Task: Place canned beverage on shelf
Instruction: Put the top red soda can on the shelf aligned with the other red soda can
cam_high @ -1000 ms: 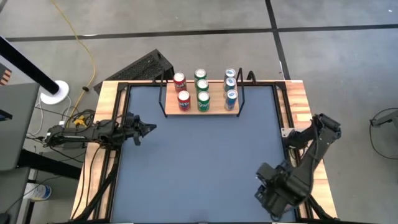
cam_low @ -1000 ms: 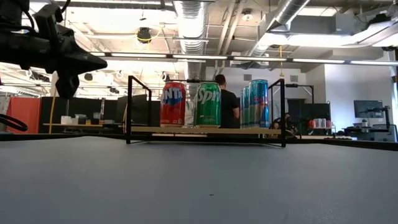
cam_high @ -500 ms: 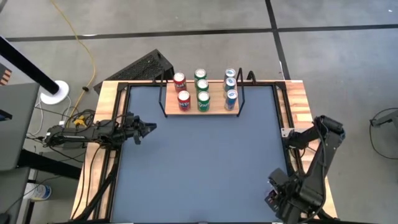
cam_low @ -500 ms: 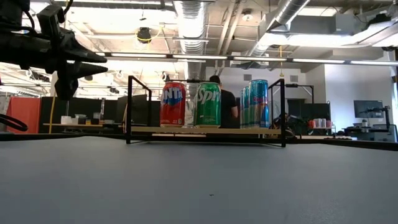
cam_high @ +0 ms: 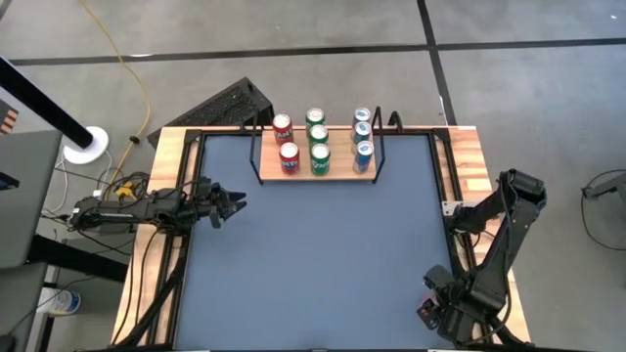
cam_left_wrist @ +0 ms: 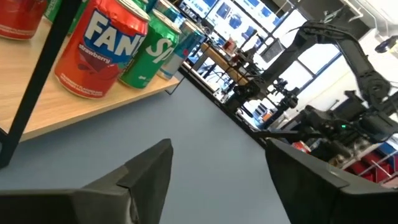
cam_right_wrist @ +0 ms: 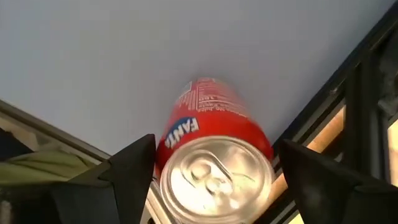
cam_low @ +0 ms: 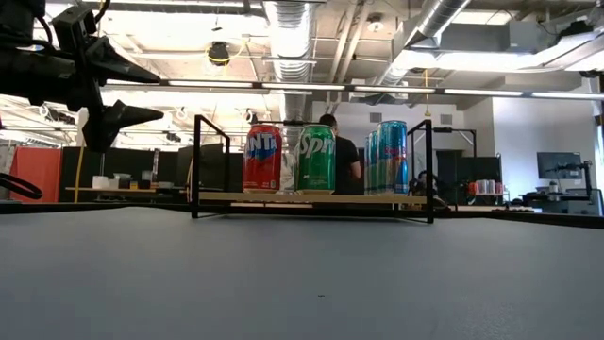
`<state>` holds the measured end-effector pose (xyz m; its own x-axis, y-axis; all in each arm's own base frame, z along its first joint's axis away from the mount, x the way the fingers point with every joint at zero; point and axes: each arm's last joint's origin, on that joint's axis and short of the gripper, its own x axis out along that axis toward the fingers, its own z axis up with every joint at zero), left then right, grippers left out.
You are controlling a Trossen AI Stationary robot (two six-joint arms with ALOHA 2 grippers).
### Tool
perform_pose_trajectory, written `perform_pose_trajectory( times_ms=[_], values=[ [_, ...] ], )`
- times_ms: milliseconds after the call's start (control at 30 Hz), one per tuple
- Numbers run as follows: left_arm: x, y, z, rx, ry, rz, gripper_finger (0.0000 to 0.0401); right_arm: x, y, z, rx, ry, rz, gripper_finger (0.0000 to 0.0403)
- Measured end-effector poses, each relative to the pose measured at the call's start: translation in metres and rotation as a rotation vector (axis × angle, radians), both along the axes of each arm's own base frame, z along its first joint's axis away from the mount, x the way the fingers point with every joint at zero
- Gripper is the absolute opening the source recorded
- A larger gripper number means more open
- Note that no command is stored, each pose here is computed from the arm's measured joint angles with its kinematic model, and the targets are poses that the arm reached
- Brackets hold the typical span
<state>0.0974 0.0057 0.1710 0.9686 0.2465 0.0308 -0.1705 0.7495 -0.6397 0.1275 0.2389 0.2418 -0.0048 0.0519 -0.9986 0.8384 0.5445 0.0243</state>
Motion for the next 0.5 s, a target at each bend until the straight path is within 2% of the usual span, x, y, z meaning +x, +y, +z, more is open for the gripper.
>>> perform_pose_trajectory(
  times_ms=[200, 500],
  values=[
    [0.000, -0.001, 0.000, 0.008, 0.008, -0.048, 0.0259, 0.001, 0.003, -0.020, 0.084, 0.039, -0.007, 0.0326],
    [0.000, -0.006, 0.005, 0.041, 0.008, -0.205, 0.0253, 0.004, 0.006, -0.019, 0.150, 0.067, -0.042, 0.0326]
  ],
)
